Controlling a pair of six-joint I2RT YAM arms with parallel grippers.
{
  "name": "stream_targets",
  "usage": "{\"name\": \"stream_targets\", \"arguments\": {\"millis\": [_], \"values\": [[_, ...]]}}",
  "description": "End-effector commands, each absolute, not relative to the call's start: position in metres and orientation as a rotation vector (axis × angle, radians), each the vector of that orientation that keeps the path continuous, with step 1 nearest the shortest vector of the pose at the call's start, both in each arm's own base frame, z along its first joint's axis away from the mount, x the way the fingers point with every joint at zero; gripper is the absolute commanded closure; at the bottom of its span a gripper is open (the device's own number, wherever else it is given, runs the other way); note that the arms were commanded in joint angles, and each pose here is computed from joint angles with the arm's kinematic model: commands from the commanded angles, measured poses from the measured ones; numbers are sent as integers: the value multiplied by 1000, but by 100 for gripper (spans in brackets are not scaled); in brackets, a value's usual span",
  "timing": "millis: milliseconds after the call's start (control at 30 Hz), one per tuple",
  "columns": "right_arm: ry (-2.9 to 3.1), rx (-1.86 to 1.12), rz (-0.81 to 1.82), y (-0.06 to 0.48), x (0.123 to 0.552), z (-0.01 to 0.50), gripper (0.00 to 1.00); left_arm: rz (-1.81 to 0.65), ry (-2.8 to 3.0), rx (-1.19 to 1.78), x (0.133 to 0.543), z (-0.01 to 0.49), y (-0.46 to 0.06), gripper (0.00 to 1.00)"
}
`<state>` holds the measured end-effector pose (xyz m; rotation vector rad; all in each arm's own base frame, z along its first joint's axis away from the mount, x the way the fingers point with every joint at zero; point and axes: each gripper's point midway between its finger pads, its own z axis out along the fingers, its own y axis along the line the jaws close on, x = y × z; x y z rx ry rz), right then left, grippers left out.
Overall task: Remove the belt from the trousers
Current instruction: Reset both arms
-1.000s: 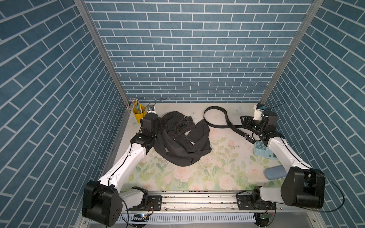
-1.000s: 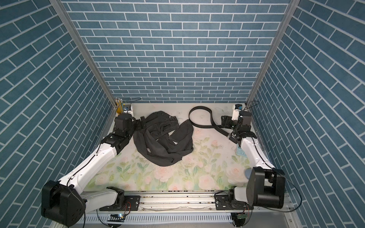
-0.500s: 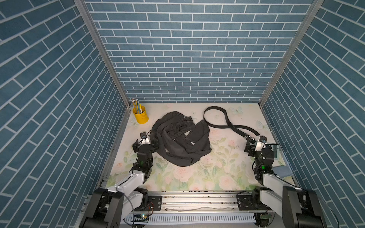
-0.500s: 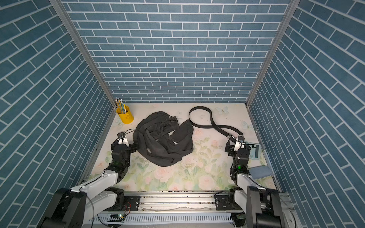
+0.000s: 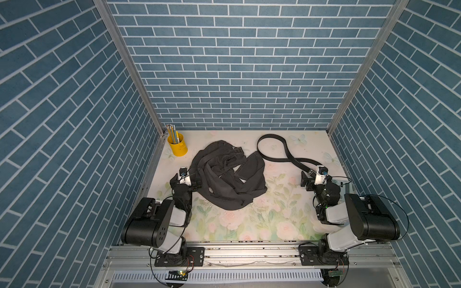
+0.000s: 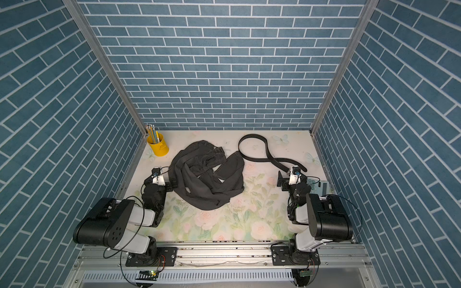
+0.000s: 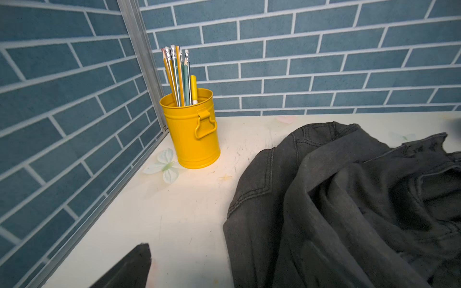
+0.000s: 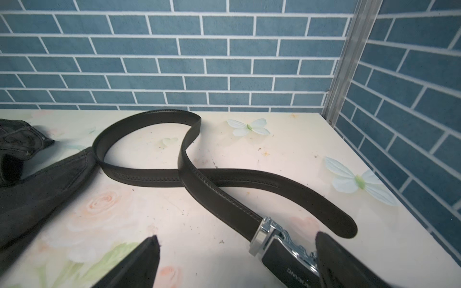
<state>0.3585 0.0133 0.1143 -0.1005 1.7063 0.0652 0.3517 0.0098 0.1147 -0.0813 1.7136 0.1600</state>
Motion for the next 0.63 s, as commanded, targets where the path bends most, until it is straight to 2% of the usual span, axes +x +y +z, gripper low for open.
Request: {"name": "stream_targets", "arguments": {"millis": [0, 200, 333, 600], "values": [[1621, -144, 60, 19, 360, 135, 0, 95, 1638, -42, 359, 137, 3, 0], [1589, -265, 110, 38, 353, 137, 0, 97, 1673, -50, 369, 132, 3, 0], [1631, -315, 137, 45, 363, 130, 0, 97, 1673, -50, 369, 132, 3, 0], [1627, -313, 134, 45, 362, 131, 1, 97, 1674, -50, 370, 132, 4, 0]]}}
